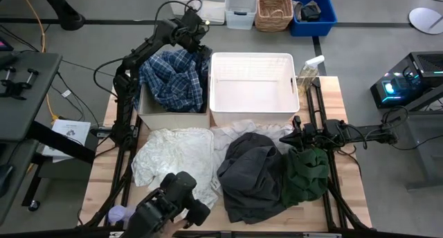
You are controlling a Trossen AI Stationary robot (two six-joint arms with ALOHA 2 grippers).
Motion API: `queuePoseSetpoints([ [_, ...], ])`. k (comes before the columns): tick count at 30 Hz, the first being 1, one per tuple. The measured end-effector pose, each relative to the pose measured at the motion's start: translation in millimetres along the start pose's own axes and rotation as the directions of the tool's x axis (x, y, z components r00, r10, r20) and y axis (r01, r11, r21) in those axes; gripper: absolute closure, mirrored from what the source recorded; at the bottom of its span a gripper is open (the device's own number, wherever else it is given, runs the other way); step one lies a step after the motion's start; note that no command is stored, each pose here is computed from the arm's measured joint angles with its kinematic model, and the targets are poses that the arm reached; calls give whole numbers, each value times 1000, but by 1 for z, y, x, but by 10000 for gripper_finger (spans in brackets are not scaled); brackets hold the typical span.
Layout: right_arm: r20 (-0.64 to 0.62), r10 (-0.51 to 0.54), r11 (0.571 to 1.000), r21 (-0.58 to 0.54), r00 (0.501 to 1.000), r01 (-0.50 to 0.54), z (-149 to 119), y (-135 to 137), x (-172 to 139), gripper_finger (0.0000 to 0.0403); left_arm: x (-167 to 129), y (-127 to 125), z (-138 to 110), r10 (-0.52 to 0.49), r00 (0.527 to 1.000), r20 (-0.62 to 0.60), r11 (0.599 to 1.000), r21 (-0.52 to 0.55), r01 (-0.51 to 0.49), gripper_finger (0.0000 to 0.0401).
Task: Sort clothes
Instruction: Put the blue polo shirt on the laundry organizer
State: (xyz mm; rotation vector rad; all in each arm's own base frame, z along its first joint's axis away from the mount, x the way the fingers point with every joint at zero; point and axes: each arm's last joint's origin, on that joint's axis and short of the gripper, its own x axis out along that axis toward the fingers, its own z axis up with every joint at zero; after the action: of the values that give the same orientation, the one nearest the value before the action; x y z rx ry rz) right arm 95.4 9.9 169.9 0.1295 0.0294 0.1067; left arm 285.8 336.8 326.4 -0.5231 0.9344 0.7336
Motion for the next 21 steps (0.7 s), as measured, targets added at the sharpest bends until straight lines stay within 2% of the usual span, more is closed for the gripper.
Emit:
queuePoseSetpoints([
  [3, 0, 0, 1000, 0, 1000, 0, 0, 0, 0, 402, -1, -1, -1, 3, 1000, -11, 1000, 22, -3, 191],
  [5, 0, 0, 1000, 0, 1000, 0, 0, 0, 0, 402, -1, -1, -4, 6, 999, -37, 1000, 21, -5, 250],
  [7, 0, 0, 1000, 0, 1000, 0, 0, 0, 0, 402, -1, -1, -6, 6, 998, -64, 999, 36, -4, 339],
  [8, 0, 0, 1000, 0, 1000, 0, 0, 0, 0, 402, -1, -2, -7, 3, 997, -74, 999, 44, 0, 369],
  [9, 0, 0, 1000, 0, 1000, 0, 0, 0, 0, 402, -2, -3, -8, 0, 997, -77, 999, 48, 3, 381],
  [13, 0, 0, 1000, 0, 1000, 0, 0, 0, 0, 402, -26, -8, -9, 39, 999, -36, 996, 79, -36, 398],
  [17, 0, 0, 1000, 0, 1000, 0, 0, 0, 0, 402, -84, -21, -9, 82, 988, 129, 988, 119, -98, 400],
  [21, 0, 0, 1000, 0, 1000, 0, 0, 0, 0, 402, -147, -47, -29, 34, 971, 236, 980, 181, -79, 400],
])
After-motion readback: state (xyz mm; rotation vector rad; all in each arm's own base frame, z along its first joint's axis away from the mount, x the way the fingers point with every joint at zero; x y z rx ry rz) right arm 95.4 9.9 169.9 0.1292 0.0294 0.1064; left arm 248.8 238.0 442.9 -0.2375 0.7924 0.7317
